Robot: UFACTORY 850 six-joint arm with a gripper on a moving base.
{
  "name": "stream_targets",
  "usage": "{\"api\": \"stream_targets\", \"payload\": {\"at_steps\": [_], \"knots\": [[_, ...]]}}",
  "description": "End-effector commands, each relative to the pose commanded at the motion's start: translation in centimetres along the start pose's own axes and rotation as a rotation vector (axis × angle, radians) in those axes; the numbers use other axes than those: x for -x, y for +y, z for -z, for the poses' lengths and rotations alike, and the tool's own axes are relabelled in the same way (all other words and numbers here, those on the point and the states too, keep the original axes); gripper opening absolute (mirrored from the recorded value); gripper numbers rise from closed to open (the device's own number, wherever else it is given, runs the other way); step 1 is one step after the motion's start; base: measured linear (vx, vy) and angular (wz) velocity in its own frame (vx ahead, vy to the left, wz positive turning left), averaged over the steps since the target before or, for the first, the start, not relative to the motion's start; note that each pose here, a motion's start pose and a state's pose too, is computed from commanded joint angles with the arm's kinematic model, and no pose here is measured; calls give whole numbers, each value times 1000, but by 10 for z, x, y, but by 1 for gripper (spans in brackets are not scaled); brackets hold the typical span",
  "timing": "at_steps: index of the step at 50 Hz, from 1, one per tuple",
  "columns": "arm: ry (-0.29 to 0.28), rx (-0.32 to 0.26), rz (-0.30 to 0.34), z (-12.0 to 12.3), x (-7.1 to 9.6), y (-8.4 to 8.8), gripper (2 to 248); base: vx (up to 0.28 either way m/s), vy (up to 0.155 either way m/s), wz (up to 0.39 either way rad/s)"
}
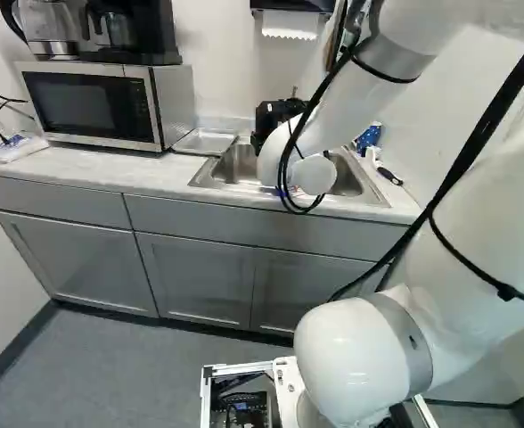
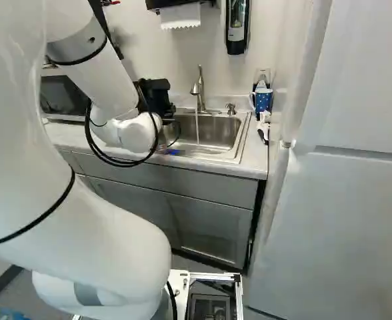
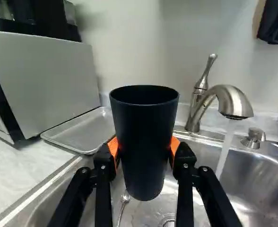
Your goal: Rinse the cup and place it in the tray
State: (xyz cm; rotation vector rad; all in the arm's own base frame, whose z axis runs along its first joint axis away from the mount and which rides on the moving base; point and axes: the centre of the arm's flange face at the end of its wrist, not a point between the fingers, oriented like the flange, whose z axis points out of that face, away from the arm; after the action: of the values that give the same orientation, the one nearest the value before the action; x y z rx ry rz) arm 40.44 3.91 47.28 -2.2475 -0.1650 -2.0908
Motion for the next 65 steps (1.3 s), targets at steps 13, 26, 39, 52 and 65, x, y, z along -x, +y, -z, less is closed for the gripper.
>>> {"api": "stream_targets", "payload": {"at_steps": [13,26,39,52,65], "knots": [[-36,42,-5,-7,12,18,122,0,0,0],[-78,68,-10,-11,26,29,122,0,0,0],[-125,93,-16,-17,41,40,122,0,0,0],[-154,131,-24,-21,53,57,122,0,0,0],[-155,172,-30,-22,53,76,122,0,0,0]]}}
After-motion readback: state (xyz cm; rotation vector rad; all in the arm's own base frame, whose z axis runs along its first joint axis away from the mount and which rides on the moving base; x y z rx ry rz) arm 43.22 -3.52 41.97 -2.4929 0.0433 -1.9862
